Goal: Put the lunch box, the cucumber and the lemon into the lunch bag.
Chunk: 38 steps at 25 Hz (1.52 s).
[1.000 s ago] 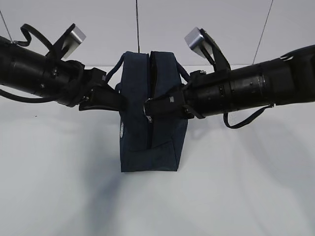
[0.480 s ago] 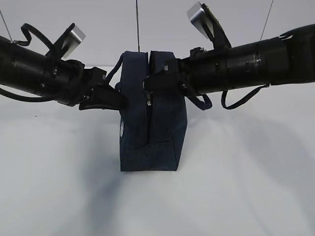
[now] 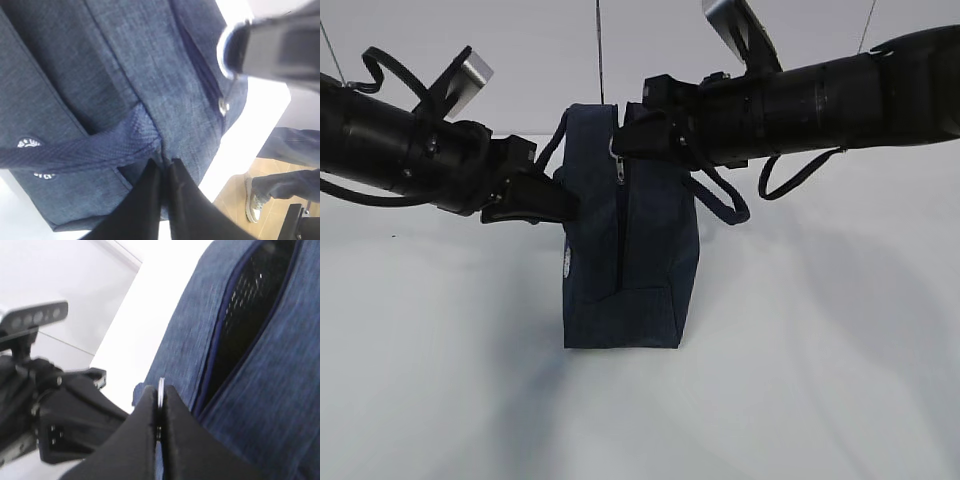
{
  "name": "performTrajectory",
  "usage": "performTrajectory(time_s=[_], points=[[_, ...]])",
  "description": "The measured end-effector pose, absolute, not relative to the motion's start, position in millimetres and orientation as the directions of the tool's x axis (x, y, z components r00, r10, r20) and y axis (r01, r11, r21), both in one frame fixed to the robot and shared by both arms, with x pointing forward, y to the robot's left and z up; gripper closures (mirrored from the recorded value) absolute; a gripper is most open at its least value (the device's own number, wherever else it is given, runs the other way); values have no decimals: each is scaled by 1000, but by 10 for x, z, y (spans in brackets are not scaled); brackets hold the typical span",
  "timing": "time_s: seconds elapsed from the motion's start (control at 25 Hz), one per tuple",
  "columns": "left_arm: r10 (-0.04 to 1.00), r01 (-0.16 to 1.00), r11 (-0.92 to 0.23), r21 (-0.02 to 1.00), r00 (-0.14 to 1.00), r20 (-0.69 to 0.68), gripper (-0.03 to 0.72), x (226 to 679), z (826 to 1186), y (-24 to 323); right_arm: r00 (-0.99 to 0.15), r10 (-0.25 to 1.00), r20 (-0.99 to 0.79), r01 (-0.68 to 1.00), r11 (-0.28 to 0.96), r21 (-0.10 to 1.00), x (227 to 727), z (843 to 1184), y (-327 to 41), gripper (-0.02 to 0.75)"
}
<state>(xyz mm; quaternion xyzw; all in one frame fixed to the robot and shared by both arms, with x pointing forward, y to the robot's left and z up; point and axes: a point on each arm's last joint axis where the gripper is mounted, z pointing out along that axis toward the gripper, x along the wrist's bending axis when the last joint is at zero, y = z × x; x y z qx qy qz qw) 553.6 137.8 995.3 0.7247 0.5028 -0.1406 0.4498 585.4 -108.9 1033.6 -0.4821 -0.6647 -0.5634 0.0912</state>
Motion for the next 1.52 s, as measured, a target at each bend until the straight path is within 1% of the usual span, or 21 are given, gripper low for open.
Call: performTrajectory(time_s=[0.16,0.4,0.48,0.68,0.84,1.12,1.24,1.52], points=[[603,855,-93,511,457,-654,697,5535,9951,1379,-497,535,683,752,-128,647,6001,10329,-1070,737],[603,855,-93,511,457,-654,697,5535,9951,1379,-452,526,721,760,-195,620,6309,10324,-1188,737],[603,855,-93,511,457,-654,697,5535,9951,1379,-446,520,729,765,-200,612,6399,10303,-1194,737],[604,854,-97,512,459,-652,697,5534,9949,1380,-464,518,719,768,-169,618,6609,10297,-1135,737],[605,853,-99,512,460,-650,697,5533,9948,1381,-451,529,719,784,-149,602,6795,10237,-1098,737],[608,851,-110,513,466,-643,697,5530,9941,1384,-420,520,744,802,-171,572,7072,10131,-1092,738],[611,849,-120,515,472,-636,697,5527,9935,1388,-419,522,743,798,-178,576,7118,10150,-1122,737],[615,846,-132,517,479,-627,697,5524,9928,1393,-291,514,807,841,-264,472,7159,10149,-1198,737]])
